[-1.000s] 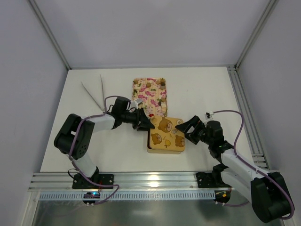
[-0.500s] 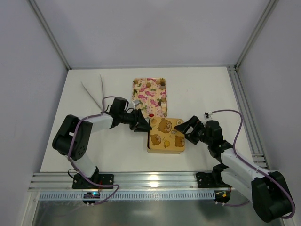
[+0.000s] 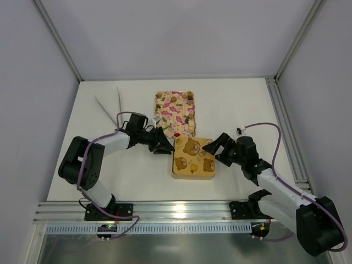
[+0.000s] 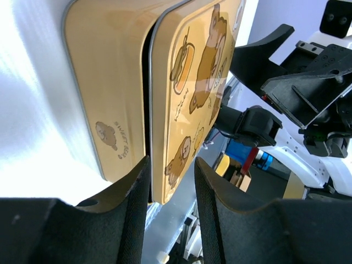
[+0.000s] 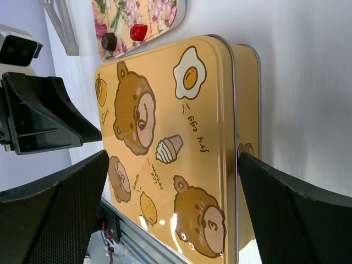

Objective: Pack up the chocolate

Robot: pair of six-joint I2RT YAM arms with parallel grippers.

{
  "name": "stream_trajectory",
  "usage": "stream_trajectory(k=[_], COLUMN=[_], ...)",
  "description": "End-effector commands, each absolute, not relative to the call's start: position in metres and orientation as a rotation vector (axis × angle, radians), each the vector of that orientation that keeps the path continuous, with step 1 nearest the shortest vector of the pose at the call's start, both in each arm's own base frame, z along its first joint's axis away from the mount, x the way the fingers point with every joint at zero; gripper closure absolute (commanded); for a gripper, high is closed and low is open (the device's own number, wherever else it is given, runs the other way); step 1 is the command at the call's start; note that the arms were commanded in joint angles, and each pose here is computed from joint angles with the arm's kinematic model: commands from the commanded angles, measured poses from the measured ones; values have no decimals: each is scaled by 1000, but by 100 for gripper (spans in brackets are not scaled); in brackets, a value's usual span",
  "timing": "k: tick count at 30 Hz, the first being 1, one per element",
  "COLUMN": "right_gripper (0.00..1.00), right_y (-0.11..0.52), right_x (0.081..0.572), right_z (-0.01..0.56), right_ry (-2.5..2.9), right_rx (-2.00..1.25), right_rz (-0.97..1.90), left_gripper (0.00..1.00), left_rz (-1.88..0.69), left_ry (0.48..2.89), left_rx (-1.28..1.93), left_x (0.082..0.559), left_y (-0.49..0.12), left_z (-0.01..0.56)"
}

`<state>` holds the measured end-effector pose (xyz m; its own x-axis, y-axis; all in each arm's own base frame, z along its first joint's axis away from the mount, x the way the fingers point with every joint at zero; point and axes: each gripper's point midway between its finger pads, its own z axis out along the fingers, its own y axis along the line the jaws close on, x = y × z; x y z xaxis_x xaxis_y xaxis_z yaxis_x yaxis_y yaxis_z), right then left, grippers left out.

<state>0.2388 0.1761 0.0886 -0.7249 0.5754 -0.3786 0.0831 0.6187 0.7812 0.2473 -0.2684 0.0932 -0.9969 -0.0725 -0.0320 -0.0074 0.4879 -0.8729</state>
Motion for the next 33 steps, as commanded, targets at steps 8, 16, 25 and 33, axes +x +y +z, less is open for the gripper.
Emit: stream_trajectory(k=[8, 16, 25, 33], right_gripper=[0, 0, 0, 0], right_y=[175, 178, 179, 187], right_x=[255, 253, 253, 254], right_z=[101, 94, 92, 95], right_ry=[2230, 2309, 2380, 2408], right_rx=[439, 387, 324, 281], right_rz=[906, 774, 656, 642], left_gripper=[54, 40, 34, 35], left_rz=[-1315, -1302, -1298, -1294], left_ry=[2675, 2696, 2710, 2726], left_rx=[-93, -42, 57, 88], left_x=[258, 249, 238, 230], left_y=[-248, -258, -277, -287], left_z=[98, 95, 95, 94])
